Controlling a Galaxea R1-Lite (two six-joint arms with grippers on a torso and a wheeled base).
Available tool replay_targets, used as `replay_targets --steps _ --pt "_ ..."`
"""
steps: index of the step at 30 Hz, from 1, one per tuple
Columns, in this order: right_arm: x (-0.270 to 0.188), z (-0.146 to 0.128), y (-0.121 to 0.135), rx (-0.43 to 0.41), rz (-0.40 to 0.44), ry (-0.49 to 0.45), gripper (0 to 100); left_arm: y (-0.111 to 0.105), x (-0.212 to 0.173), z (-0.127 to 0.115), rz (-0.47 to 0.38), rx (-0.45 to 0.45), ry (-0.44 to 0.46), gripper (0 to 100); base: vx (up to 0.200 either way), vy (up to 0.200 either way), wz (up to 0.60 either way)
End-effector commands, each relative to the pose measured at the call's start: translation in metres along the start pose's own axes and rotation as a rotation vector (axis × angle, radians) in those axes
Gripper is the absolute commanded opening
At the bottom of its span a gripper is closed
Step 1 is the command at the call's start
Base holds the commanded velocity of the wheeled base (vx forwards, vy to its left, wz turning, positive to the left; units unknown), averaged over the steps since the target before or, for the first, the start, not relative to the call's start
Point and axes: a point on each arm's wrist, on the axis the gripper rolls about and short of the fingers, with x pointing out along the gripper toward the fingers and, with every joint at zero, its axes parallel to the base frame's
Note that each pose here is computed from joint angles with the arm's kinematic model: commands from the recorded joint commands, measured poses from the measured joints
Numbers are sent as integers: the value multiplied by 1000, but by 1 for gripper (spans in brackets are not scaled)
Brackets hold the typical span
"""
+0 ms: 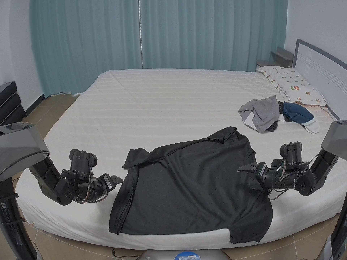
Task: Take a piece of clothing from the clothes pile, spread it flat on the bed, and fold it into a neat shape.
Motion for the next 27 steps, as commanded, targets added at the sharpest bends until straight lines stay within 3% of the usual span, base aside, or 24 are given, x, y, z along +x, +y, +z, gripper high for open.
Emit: replay_targets --steps 1,4,17,27 --pt "0 0 -1 1 -1 1 100 -1 3 2 -6 -41 -6 100 0 0 0" --pt "0 0 0 1 0 0 100 -3 4 4 -11 -62 -12 100 0 0 0" --pt "0 -2 -2 3 -6 6 100 -12 6 6 -38 -73 -24 100 0 -200 0" --pt "2 -2 -3 66 -8 12 100 -21 48 29 -46 -90 -75 100 0 0 0"
